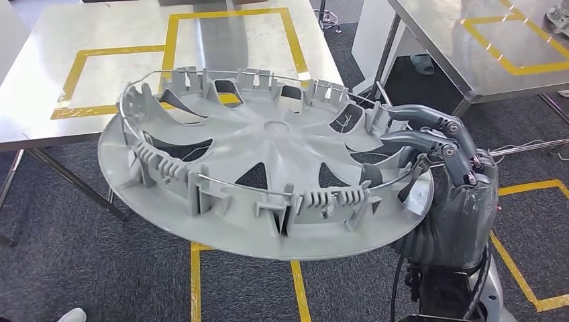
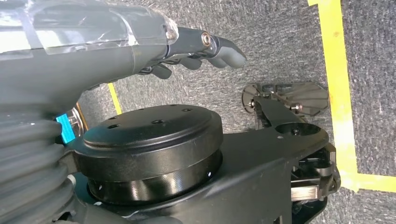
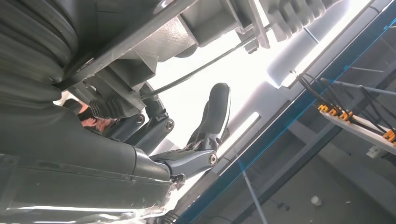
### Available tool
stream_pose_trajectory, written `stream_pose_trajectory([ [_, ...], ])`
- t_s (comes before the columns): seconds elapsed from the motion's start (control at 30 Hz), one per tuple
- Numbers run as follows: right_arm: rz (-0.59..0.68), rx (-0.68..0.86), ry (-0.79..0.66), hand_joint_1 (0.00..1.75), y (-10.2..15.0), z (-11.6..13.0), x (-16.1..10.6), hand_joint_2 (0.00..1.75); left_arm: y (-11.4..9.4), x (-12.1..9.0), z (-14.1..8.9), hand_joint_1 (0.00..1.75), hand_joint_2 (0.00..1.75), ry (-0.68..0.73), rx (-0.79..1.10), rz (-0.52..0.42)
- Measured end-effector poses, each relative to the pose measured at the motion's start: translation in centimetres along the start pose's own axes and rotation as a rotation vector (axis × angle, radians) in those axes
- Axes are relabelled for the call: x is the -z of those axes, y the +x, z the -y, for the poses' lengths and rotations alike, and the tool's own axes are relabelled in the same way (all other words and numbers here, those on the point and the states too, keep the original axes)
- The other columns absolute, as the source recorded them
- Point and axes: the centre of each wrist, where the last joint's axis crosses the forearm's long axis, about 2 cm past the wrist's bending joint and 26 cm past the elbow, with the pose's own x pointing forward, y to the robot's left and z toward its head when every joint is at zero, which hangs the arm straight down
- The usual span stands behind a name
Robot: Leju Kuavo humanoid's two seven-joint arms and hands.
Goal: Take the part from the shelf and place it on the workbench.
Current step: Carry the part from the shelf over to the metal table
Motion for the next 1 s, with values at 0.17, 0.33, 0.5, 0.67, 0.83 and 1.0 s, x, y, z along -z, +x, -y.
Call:
stream_pose_trajectory([
  [0.17,0.001,0.0,0.0,1.75,0.0,0.0,0.0,1.75,0.0,0.0,0.0,0.0,1.75,0.0,0.0,0.0],
  [0.33,0.001,0.0,0.0,1.75,0.0,0.0,0.0,1.75,0.0,0.0,0.0,0.0,1.75,0.0,0.0,0.0],
  [0.5,0.002,-0.001,0.001,1.75,0.0,0.0,0.0,1.75,0.0,0.0,0.01,0.0,1.75,-0.001,0.0,-0.006],
  [0.67,0.004,-0.002,0.001,1.75,0.0,0.0,0.01,1.75,0.0,0.0,0.01,0.0,1.75,-0.001,0.002,-0.006],
  [0.83,0.005,-0.003,0.0,1.75,0.0,0.0,0.02,1.75,0.01,0.0,-0.02,0.0,1.75,-0.001,0.003,-0.005],
  [1.0,0.006,-0.004,-0.001,1.75,0.01,0.02,0.04,1.75,0.02,0.02,-0.1,0.0,1.75,0.0,0.004,-0.003],
])
